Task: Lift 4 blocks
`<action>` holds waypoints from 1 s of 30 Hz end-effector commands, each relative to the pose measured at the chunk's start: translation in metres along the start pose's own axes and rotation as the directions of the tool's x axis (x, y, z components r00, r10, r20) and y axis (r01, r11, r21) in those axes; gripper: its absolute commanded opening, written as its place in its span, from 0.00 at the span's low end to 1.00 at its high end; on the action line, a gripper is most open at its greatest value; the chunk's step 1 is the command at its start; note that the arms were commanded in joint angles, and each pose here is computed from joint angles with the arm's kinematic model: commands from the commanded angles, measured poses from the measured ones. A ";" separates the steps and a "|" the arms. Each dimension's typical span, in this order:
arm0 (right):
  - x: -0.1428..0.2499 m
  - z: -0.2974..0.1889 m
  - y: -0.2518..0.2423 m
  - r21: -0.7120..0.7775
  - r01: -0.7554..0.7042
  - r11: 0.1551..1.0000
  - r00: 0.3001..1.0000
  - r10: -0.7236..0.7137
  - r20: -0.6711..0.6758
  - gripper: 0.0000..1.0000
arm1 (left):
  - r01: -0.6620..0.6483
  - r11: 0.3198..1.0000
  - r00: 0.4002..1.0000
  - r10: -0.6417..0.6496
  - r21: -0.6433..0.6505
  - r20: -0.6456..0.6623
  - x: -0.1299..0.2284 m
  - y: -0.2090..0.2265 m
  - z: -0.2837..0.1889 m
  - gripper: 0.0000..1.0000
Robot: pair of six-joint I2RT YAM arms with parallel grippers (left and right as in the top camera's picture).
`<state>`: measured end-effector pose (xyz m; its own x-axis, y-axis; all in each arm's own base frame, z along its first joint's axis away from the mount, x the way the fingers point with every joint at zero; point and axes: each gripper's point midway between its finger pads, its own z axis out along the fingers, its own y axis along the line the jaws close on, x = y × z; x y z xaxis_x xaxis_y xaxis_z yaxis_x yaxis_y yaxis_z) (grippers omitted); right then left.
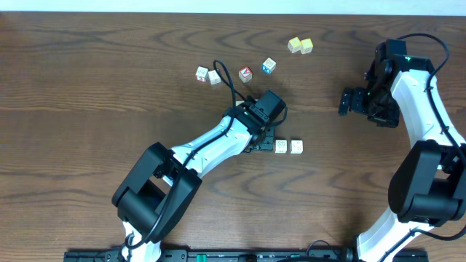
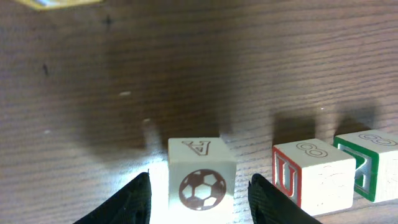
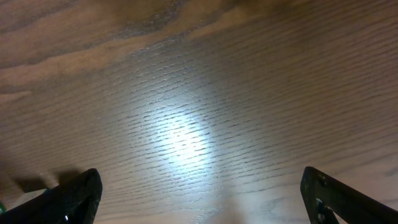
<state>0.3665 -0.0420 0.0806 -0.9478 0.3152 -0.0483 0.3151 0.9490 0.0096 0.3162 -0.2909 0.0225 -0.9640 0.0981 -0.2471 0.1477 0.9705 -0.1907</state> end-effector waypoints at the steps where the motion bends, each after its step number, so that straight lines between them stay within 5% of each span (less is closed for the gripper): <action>1: -0.004 -0.003 -0.002 0.007 0.008 1.000 1.000 -0.008 0.014 0.99 | -0.051 0.999 0.998 0.051 -0.018 -0.025 0.004 0.003 0.014 0.51; 30: -0.004 -0.003 -0.002 0.007 0.008 1.000 1.000 -0.008 0.014 0.99 | -0.062 0.998 0.992 0.065 0.030 -0.108 0.022 -0.004 0.018 0.33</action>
<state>0.3665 -0.0420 0.0806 -0.9478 0.3152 -0.0482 0.3151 0.9490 0.0099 0.3073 -0.2901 0.0026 -0.9677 0.1610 -0.1938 0.1954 0.9652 -0.1739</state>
